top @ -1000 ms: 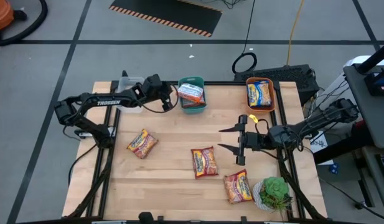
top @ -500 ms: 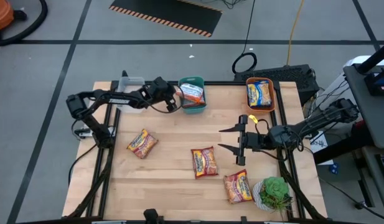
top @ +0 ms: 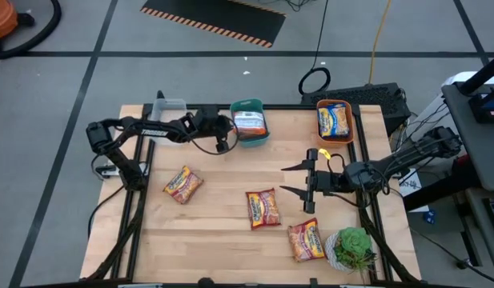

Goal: Sort Maruchan noodles
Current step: Put the orange noodle pack into the blue bin, then adjust the blue bin

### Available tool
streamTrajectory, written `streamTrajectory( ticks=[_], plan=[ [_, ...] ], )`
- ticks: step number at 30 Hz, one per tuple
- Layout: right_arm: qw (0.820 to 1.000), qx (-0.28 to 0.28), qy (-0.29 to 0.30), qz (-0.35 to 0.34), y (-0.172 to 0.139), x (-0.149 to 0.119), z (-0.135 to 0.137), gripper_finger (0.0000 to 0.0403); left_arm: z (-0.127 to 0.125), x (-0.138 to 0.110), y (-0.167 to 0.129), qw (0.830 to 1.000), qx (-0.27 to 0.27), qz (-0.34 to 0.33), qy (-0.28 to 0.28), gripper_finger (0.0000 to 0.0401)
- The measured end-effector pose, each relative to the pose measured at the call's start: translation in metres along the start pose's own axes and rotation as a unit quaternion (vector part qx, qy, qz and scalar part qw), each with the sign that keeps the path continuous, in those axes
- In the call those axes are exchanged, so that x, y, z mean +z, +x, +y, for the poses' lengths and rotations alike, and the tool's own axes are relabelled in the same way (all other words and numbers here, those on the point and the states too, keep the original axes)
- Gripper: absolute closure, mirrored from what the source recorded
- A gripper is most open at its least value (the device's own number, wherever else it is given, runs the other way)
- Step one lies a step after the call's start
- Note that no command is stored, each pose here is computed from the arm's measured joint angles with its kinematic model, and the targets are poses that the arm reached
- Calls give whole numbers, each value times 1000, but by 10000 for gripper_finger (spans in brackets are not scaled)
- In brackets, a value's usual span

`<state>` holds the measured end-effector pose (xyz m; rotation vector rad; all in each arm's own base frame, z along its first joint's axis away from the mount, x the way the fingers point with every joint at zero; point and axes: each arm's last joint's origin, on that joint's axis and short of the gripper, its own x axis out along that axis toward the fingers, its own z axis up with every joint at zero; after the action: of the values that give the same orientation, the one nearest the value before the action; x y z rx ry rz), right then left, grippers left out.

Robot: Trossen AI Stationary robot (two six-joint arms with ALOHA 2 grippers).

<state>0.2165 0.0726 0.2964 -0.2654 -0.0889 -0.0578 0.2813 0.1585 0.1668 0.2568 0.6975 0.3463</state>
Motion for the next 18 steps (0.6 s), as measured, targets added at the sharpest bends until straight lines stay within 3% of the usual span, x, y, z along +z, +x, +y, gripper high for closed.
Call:
streamTrajectory(
  ticks=[18],
  plan=[
    [1000,-2,-24,-7,0,1,0,188,-37,18,-2,998,-45,-31,29,359]
  ],
)
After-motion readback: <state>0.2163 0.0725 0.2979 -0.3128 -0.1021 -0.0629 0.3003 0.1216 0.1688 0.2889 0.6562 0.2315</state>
